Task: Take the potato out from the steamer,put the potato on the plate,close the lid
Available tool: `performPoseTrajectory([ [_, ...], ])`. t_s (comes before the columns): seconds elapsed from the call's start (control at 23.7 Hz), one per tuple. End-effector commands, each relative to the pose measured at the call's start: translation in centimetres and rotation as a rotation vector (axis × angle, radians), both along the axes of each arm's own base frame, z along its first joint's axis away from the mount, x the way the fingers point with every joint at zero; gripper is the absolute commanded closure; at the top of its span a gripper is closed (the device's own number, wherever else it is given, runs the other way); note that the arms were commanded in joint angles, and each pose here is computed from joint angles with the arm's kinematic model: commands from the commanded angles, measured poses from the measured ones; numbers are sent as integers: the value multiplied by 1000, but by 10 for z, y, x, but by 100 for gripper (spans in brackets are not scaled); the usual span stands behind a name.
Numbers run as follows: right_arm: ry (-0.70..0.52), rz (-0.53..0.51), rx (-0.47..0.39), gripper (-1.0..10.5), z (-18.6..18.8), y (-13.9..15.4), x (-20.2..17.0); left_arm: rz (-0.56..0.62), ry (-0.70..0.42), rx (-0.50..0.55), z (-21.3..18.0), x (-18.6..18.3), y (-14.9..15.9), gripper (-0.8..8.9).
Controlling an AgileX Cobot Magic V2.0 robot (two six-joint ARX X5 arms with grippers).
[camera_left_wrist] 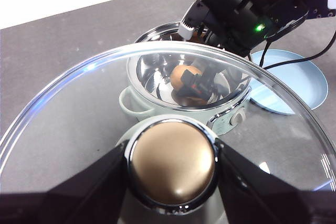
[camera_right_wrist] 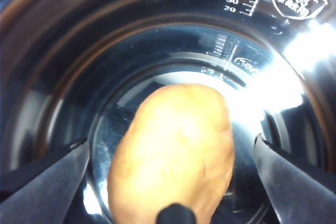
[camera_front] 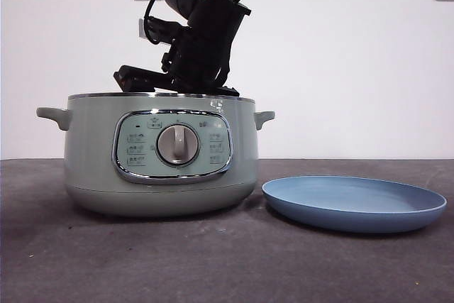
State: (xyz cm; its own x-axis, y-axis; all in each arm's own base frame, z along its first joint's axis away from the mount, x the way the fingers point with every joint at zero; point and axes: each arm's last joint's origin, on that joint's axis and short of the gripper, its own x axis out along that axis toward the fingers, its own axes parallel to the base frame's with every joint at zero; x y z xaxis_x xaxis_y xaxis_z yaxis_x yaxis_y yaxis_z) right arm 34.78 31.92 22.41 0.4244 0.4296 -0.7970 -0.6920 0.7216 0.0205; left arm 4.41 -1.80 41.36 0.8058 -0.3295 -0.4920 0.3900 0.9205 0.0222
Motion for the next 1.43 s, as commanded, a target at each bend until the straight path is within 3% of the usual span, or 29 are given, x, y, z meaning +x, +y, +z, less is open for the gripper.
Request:
performPoseTrajectory([
  [0.04,6,-2,-19,573,-8,2,1,-2,-48,-23,4,-2,1,823],
  [0.21,8,-2,-15,964,-8,2,1,-4,-50,-20,5,-2,1,823],
  [0.42,-55,-3,39,963,23,-2,-4,-4,-63,-25,6,-1,0,823],
  [0.67,-191,-18,152,963,125,-44,-41,-10,-94,-37,9,2,-1,823],
  [0.89,-233,-96,74,964,178,-104,-75,-12,-120,-49,12,3,-2,823],
  [1.14,-141,-195,-17,964,176,-155,-80,-16,-122,-42,12,3,-2,823],
  [1.43,-62,-257,-23,964,122,-181,-79,-40,-116,-52,12,4,-3,823],
])
